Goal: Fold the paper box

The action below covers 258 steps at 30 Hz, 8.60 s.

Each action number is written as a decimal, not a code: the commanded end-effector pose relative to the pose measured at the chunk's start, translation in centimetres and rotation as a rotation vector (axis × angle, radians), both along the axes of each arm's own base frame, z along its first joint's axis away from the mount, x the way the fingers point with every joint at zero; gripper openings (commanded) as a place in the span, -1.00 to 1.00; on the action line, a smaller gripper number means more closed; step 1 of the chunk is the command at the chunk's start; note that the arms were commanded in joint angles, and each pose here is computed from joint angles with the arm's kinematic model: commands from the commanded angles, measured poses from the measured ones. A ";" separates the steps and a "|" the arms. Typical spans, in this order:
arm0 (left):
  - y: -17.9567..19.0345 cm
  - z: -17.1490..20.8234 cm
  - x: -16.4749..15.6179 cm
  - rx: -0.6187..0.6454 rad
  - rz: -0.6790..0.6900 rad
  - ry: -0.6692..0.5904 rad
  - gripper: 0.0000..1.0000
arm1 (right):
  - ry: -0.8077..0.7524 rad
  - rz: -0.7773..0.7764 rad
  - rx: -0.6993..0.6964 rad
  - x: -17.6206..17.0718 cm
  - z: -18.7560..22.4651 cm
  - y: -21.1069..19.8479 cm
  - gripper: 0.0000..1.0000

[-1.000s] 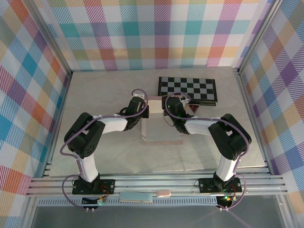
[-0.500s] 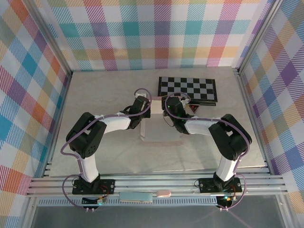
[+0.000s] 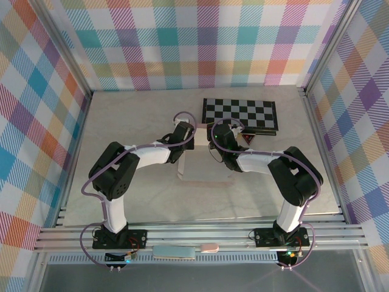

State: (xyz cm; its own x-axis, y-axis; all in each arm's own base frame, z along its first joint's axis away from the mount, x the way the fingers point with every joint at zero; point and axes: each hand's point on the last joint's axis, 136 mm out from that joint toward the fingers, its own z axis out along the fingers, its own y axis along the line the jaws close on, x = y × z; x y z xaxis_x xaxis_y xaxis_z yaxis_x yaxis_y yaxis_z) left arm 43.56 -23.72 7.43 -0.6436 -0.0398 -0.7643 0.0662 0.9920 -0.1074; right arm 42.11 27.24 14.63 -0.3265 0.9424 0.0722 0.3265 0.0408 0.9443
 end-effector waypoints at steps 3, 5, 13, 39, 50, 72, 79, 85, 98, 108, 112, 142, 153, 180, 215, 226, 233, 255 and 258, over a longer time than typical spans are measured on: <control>2.5 -2.8 -1.1 0.090 0.087 0.068 -1.00 | 0.079 0.098 -0.029 -2.3 -1.8 1.6 -1.00; 2.7 -2.4 -1.1 0.098 0.086 0.056 -1.00 | 0.081 0.099 -0.032 -2.5 -1.6 1.6 -1.00; 3.5 0.7 -0.9 0.169 0.051 -0.001 -1.00 | 0.100 0.090 -0.181 -3.9 2.4 -2.0 0.11; 6.6 2.2 -4.6 0.269 0.064 0.220 -1.00 | 0.171 0.422 -0.445 2.4 5.7 -5.2 -0.04; 6.8 2.3 -4.9 0.260 0.073 0.215 -1.00 | 0.288 0.525 -0.431 3.3 1.9 -4.1 -0.05; 6.4 2.2 -4.7 0.255 0.059 0.215 -1.00 | 0.357 0.539 -0.586 -0.2 3.4 -5.1 -0.17; 6.3 2.2 -4.6 0.253 0.058 0.215 -1.00 | 0.306 0.542 -0.593 -1.3 5.2 -3.0 -0.06; 6.3 2.2 -4.7 0.253 0.056 0.217 -1.00 | 0.326 0.532 -0.475 -1.7 2.7 -1.6 0.24; 6.3 2.1 -4.7 0.263 0.041 0.221 -1.00 | 0.343 0.520 -0.517 0.8 0.6 -5.8 0.38; 6.2 2.1 -4.8 0.267 0.032 0.224 -1.00 | 0.314 0.544 -0.514 2.7 0.8 -5.1 0.15; 6.3 2.2 -4.8 0.268 0.031 0.219 -1.00 | 0.290 0.561 -0.492 3.3 1.0 -4.3 0.04; 6.2 2.0 -4.8 0.254 0.044 0.224 -1.00 | 0.368 0.619 -0.479 -0.8 0.7 -3.3 -0.17; 6.1 2.0 -4.8 0.242 0.047 0.223 -1.00 | 0.329 0.564 -0.393 0.2 1.4 -1.9 -0.57; 6.0 2.2 -4.6 0.241 0.035 0.229 -1.00 | 0.269 0.702 -0.613 -6.6 -5.8 -2.9 -0.14; 6.0 1.9 -4.5 0.249 0.025 0.248 -1.00 | 0.276 0.687 -0.626 -3.7 -8.9 -2.7 -0.36; 6.0 2.0 -4.6 0.244 0.024 0.247 -1.00 | 0.249 0.742 -0.594 -3.3 -9.1 -0.7 -0.35; 6.0 2.0 -4.6 0.241 0.024 0.245 -1.00 | 0.264 0.769 -0.595 -3.9 -9.7 -0.5 -0.36; 5.2 9.7 -0.8 0.015 0.002 0.230 -1.00 | -0.318 0.833 -0.629 -3.8 14.2 -8.9 0.10; 4.1 10.8 -0.5 -0.047 -0.043 0.233 -1.00 | -0.290 0.793 -0.588 -2.4 13.4 -12.7 -0.06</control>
State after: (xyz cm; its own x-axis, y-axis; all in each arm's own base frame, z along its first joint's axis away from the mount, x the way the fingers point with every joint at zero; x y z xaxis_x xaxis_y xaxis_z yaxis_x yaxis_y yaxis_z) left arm 43.73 -18.71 17.57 -0.7746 -0.0522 -0.6303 0.0279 0.9928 -0.1166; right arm 40.30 15.55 31.02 -0.7205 0.3514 -0.5978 -0.2652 0.6569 0.7058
